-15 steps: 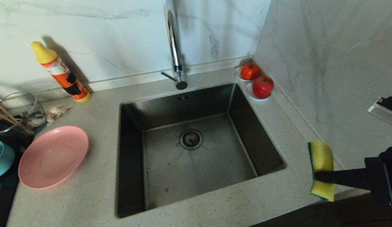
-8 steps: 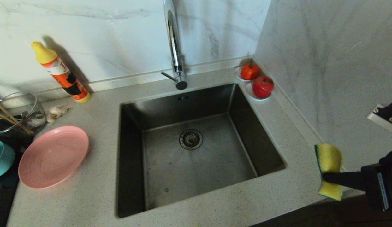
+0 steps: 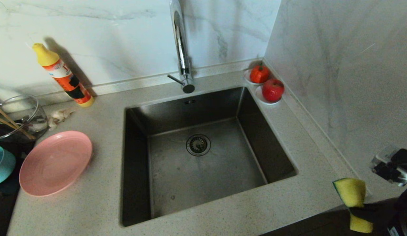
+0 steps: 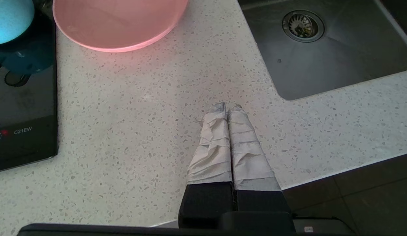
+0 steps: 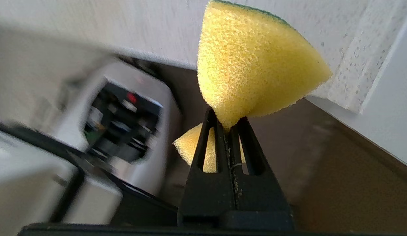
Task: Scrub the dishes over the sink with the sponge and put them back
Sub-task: Put down the sponge
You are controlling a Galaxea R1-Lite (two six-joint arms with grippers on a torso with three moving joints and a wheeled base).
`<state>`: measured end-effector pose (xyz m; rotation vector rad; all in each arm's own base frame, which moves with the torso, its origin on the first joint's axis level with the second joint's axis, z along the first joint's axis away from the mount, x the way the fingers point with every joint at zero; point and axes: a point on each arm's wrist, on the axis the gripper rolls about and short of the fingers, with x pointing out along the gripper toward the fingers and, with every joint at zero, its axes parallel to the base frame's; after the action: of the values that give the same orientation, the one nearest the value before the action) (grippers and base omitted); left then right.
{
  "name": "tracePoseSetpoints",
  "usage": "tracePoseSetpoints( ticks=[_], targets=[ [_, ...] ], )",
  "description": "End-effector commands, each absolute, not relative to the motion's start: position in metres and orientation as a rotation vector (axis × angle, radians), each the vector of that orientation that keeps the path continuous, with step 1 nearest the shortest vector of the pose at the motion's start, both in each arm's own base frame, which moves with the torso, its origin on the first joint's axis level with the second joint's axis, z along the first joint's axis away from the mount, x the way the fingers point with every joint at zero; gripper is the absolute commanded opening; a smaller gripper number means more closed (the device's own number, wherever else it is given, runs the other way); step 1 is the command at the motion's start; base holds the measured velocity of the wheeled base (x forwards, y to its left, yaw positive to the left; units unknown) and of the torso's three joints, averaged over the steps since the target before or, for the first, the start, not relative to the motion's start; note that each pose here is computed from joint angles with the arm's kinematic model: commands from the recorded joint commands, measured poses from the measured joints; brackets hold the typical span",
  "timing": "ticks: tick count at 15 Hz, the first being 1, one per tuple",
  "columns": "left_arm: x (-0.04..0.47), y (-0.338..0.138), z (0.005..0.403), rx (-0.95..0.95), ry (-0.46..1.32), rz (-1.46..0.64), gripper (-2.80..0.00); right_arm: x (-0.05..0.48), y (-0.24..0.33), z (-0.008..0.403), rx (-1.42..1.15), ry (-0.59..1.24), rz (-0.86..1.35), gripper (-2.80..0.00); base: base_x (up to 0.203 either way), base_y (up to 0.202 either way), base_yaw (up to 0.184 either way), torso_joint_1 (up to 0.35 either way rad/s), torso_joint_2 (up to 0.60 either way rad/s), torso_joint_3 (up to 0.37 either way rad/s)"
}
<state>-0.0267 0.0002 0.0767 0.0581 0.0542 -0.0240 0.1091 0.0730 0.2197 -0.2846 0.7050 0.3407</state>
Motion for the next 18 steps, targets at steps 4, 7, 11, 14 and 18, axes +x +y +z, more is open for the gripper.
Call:
tracePoseSetpoints(
  ticks=[4, 7, 11, 14, 18],
  targets=[
    [-0.027, 0.0, 0.077, 0.058, 0.058, -0.024, -2.8, 0.113, 0.074, 0.189, -0.398, 0.752, 0.287, -2.8, 0.0, 0.0, 0.0, 0.0, 0.0, 0.0],
    [-0.027, 0.0, 0.077, 0.058, 0.058, -0.023, -2.8, 0.123, 0.083, 0.171, -0.433, 0.74, 0.243, -2.8, 0.0, 0.0, 0.0, 0.0, 0.0, 0.0],
    [-0.027, 0.0, 0.077, 0.058, 0.058, -0.023, -2.8, 0.139, 0.088, 0.153, -0.423, 0.757, 0.195, -2.8, 0.0, 0.0, 0.0, 0.0, 0.0, 0.0],
    [-0.027, 0.0, 0.077, 0.058, 0.058, -0.023, -2.8, 0.154, 0.083, 0.142, -0.411, 0.764, 0.139, -2.8, 0.0, 0.0, 0.0, 0.0, 0.0, 0.0],
    [-0.027, 0.0, 0.077, 0.058, 0.058, -0.023, -2.8, 0.168, 0.083, 0.134, -0.408, 0.77, 0.127, -2.8, 0.0, 0.0, 0.0, 0.0, 0.0, 0.0]
  ],
)
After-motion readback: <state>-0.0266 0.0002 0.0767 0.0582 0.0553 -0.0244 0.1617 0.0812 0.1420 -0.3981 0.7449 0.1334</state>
